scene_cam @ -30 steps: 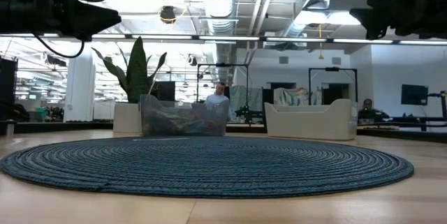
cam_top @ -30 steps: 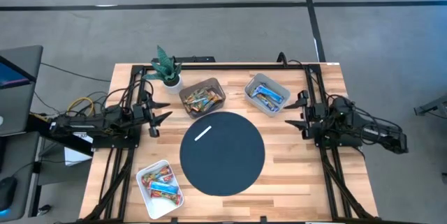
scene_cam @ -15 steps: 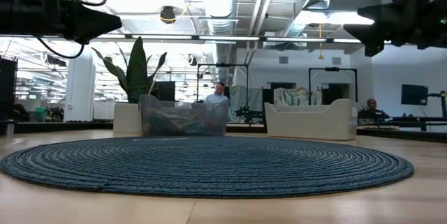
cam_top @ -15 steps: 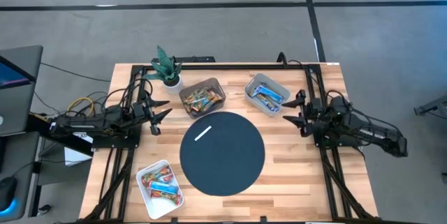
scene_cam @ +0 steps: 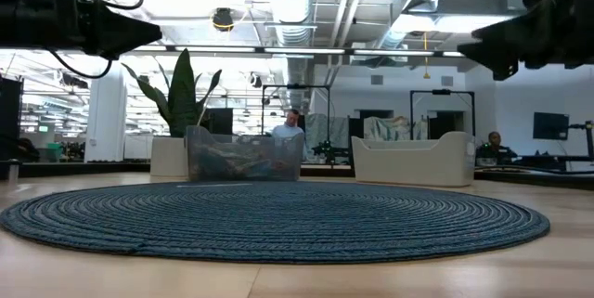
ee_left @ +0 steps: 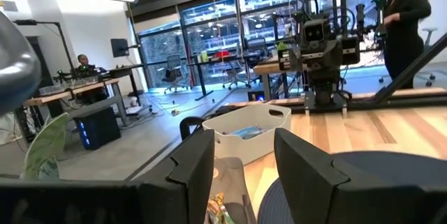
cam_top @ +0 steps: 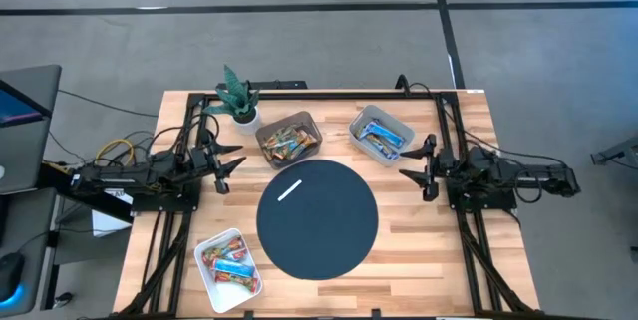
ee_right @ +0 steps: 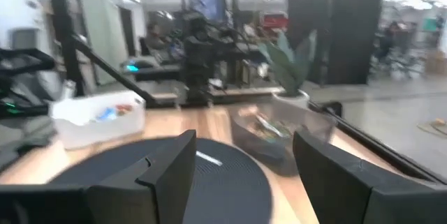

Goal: Pick and place Granola Bars by type
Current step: Return to Home Position

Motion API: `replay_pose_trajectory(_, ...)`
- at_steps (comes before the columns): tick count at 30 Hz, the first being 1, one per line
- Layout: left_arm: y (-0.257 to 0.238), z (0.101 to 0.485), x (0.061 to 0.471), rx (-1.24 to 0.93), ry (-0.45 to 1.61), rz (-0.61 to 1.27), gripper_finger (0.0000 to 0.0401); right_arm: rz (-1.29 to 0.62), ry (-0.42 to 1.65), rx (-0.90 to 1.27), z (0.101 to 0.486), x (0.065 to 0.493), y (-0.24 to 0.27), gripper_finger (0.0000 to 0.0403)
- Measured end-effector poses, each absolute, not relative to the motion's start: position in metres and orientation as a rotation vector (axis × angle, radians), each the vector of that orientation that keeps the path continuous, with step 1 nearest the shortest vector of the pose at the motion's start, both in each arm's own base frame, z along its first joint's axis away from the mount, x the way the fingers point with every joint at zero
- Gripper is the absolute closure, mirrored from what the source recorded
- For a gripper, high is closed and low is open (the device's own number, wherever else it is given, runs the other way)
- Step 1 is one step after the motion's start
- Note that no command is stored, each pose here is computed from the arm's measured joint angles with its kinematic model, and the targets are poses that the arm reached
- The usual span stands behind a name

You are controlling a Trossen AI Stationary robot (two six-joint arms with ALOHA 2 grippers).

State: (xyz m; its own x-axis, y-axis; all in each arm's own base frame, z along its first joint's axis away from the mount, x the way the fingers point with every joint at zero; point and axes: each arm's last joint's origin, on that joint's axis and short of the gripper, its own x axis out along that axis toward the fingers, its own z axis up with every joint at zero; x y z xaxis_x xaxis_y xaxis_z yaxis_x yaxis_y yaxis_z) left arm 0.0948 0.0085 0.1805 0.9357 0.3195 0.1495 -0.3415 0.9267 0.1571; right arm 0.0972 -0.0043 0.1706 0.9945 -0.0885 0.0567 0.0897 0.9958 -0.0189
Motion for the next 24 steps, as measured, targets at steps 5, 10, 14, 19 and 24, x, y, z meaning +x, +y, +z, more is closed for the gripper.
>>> replay_pose_trajectory(5,0.0085,0.1786,0.0951,0.196,-0.102,0.338,0.0256,-0.106,-0.023,-0.034,0.1676,0.0976,-0.0045,0.0168)
replay_pose_trajectory(10,0.0085,0.1778,0.0952,0.211,-0.093,0.338,0.0256,-0.089,-0.019,-0.059,0.1672,0.0977,-0.0039,0.0168)
replay_pose_trajectory(14,0.0084,0.1763,0.0954,0.22,-0.076,0.336,0.0256,-0.073,-0.017,-0.062,0.1669,0.0977,-0.0034,0.0168)
replay_pose_trajectory(19,0.0079,0.1746,0.0957,0.242,-0.058,0.316,0.0256,-0.07,-0.017,-0.061,0.1668,0.0977,-0.0033,0.0168)
replay_pose_trajectory(24,0.0072,0.173,0.0961,0.26,-0.042,0.289,0.0256,-0.07,-0.016,-0.061,0.1667,0.0978,-0.0033,0.0168)
